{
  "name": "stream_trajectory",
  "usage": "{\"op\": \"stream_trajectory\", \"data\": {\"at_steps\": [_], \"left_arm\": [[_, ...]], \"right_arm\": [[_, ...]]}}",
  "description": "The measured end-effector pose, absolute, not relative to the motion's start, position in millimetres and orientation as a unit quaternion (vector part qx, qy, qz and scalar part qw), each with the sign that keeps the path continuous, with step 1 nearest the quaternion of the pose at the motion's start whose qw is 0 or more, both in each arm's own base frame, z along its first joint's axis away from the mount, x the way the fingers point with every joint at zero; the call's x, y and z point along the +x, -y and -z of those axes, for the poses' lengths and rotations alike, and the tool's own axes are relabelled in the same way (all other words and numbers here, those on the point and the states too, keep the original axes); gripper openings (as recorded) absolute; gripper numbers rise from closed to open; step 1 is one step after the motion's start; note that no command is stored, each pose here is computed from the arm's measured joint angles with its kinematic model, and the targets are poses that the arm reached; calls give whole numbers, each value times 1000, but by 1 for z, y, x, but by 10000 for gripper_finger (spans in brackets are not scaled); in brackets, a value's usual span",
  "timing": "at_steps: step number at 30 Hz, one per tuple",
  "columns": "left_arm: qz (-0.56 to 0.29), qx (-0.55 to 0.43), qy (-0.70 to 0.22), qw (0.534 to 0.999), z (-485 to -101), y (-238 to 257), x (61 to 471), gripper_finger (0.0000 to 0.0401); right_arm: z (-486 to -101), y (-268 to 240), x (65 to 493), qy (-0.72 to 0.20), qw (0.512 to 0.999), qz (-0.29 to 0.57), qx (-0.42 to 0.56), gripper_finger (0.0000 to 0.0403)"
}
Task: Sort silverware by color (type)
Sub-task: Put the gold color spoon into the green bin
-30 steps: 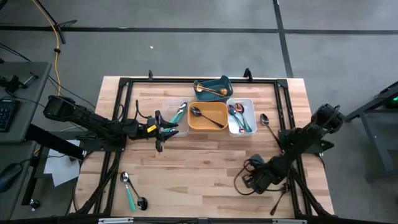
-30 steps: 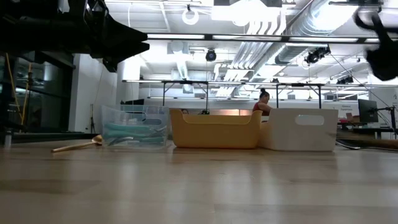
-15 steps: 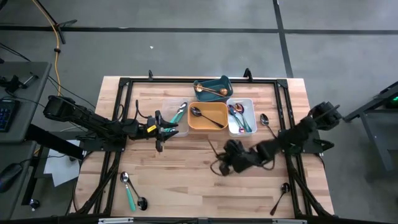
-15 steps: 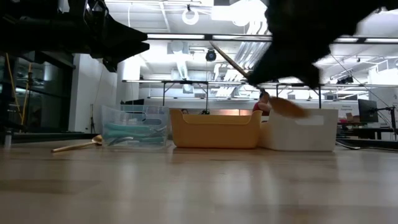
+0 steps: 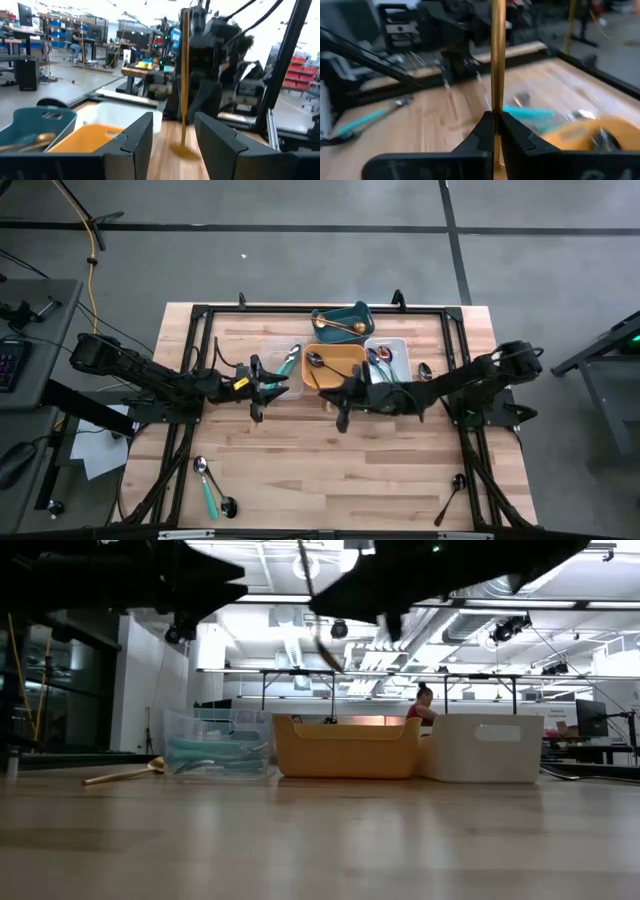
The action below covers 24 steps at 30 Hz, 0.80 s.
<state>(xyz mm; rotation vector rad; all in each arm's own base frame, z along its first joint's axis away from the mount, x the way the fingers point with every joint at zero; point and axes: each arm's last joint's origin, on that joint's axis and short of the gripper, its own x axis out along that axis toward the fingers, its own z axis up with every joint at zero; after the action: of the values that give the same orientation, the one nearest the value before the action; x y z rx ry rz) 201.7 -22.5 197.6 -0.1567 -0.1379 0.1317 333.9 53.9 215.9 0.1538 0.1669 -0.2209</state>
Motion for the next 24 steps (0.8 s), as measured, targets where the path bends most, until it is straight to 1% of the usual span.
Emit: {"op": "stream_trajectory", "data": {"at_steps": [4, 6, 10, 15, 19, 24], "left_arm": [[-61, -76, 66, 993, -201, 24, 211, 140], [-61, -66, 57, 994, -199, 25, 216, 140], [-62, -50, 36, 996, -194, 27, 228, 140], [-59, -44, 30, 997, -194, 29, 243, 140], [-19, -40, 19, 999, -191, 33, 252, 140], [-5, -41, 16, 999, -191, 35, 260, 140]], "right_arm": [[-202, -44, 348, -58, 993, 63, 78, 5], [-193, -42, 353, -54, 994, 53, 81, 5], [-181, -43, 357, -67, 994, 36, 79, 5], [-179, -43, 357, -71, 994, 33, 76, 5], [-179, -43, 357, -71, 994, 34, 75, 5], [-178, -43, 357, -75, 995, 30, 66, 5]]}}
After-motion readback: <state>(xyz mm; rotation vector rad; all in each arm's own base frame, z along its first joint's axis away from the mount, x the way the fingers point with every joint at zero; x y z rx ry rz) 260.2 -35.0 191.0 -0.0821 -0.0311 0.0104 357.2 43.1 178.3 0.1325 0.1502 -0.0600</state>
